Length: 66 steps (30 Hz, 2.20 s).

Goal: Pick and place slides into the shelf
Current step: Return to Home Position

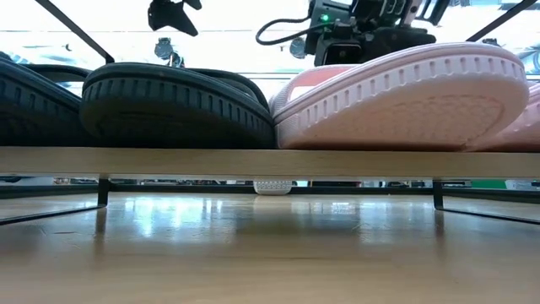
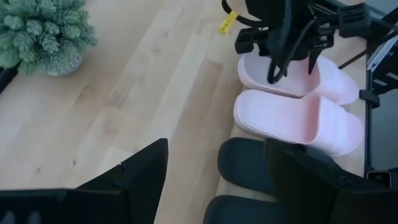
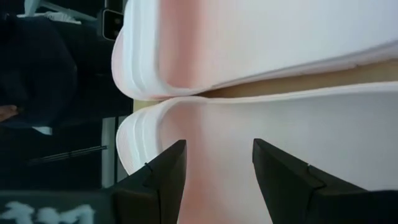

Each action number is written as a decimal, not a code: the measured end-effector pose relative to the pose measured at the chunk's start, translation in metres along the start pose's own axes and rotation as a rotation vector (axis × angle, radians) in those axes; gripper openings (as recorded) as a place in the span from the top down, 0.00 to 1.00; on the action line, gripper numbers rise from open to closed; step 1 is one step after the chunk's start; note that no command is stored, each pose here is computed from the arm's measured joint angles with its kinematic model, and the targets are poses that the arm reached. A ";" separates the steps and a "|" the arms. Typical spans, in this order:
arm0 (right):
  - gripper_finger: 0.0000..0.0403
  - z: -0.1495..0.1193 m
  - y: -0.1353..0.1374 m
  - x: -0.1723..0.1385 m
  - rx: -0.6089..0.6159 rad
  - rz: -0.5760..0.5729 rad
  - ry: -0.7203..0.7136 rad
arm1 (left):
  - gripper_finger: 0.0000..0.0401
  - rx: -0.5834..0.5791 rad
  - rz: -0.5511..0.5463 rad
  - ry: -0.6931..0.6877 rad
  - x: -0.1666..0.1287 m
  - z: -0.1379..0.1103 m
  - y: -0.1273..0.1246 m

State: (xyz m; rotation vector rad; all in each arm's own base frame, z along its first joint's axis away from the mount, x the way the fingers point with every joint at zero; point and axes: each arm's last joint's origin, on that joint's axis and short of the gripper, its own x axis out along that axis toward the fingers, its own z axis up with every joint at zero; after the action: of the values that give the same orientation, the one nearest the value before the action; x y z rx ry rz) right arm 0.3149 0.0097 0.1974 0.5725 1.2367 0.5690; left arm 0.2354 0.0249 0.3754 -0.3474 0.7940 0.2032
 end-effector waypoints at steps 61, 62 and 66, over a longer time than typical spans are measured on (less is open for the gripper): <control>0.59 -0.050 -0.010 -0.191 -0.008 -0.448 -0.575 | 0.34 -0.278 0.345 -0.053 -0.035 -0.006 0.063; 0.60 -0.054 0.002 -0.199 -0.033 -0.460 -0.620 | 0.34 -0.270 0.305 -0.105 -0.043 -0.005 0.062; 0.66 -0.074 0.046 -0.227 -0.113 -0.486 -0.808 | 0.34 -0.245 0.180 -0.313 -0.083 -0.008 0.056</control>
State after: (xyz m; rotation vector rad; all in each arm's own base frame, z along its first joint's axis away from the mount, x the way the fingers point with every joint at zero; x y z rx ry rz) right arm 0.1873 -0.1036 0.3706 0.3271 0.5295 -0.0270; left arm 0.1564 0.0692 0.4178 -0.4614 0.4899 0.5141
